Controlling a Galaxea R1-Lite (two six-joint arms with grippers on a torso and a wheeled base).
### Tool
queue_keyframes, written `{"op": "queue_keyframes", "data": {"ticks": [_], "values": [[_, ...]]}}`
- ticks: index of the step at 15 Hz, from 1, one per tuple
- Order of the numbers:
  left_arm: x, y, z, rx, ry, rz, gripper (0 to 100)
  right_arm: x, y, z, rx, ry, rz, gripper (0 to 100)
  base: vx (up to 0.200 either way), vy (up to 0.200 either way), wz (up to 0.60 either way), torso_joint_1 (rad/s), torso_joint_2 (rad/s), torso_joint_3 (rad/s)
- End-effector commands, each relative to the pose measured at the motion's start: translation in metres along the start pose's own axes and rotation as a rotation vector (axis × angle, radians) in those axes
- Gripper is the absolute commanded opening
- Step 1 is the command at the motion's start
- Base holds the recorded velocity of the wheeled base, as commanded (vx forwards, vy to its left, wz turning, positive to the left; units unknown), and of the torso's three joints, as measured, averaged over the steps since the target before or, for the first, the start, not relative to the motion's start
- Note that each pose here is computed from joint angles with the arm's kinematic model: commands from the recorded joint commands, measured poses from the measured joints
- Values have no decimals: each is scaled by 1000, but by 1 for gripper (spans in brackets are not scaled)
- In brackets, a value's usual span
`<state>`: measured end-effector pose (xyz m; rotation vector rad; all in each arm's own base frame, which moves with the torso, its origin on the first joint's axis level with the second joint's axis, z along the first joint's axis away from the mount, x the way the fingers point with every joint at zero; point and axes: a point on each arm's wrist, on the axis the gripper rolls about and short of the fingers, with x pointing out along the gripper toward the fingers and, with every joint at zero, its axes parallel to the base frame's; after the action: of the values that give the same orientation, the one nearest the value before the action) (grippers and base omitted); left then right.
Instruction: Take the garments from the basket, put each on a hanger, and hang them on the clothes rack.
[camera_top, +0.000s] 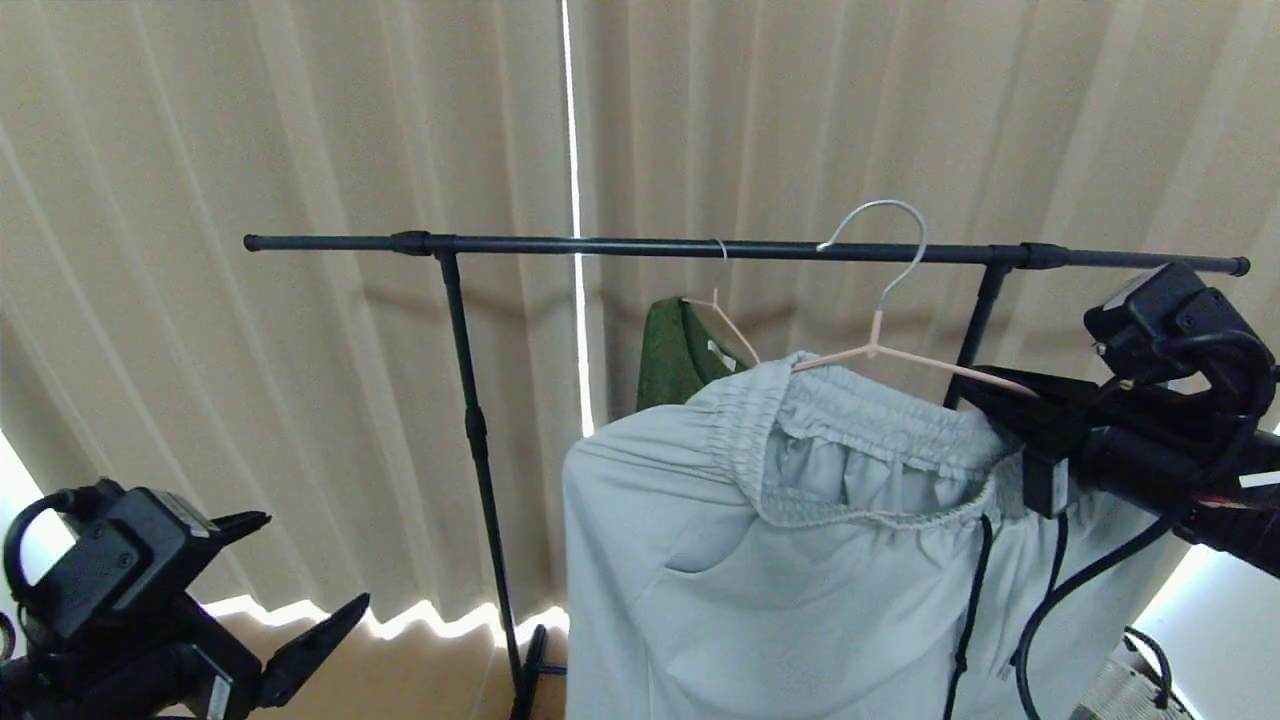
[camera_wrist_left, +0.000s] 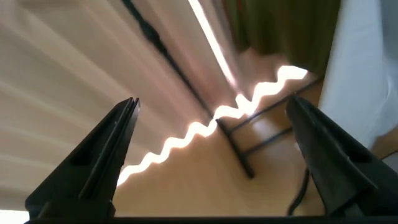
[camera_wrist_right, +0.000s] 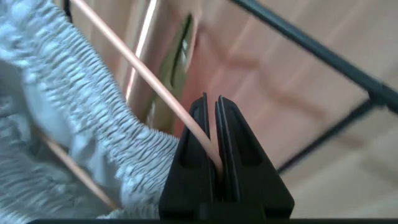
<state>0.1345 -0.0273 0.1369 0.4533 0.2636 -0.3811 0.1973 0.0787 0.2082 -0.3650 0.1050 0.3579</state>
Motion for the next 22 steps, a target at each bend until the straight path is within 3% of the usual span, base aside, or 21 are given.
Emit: {"op": "queue_keyframes", "data": {"ticks": [1, 4, 6, 12, 17, 22], "values": [[-21, -2, 2, -35, -80, 32, 100, -15, -12, -1, 9, 12, -50, 0, 0, 0, 0, 0, 0, 0], [-47, -7, -2, -116, -176, 72, 100, -45, -36, -16, 38, 156, -199, 0, 0, 0, 0, 0, 0, 0], [-49, -7, -1, -116, -188, 78, 100, -61, -47, -25, 60, 260, -304, 0, 0, 0, 0, 0, 0, 0], [-53, 4, -1, -170, -177, 191, 100, -93, -62, -40, 106, 424, -537, 0, 0, 0, 0, 0, 0, 0], [-53, 6, 2, -168, -185, 192, 100, -93, -64, -39, 107, 436, -579, 0, 0, 0, 0, 0, 0, 0], [-53, 6, 2, -168, -184, 190, 100, -89, -66, -39, 112, 437, -572, 0, 200, 0, 0, 3, 3, 2]]}}
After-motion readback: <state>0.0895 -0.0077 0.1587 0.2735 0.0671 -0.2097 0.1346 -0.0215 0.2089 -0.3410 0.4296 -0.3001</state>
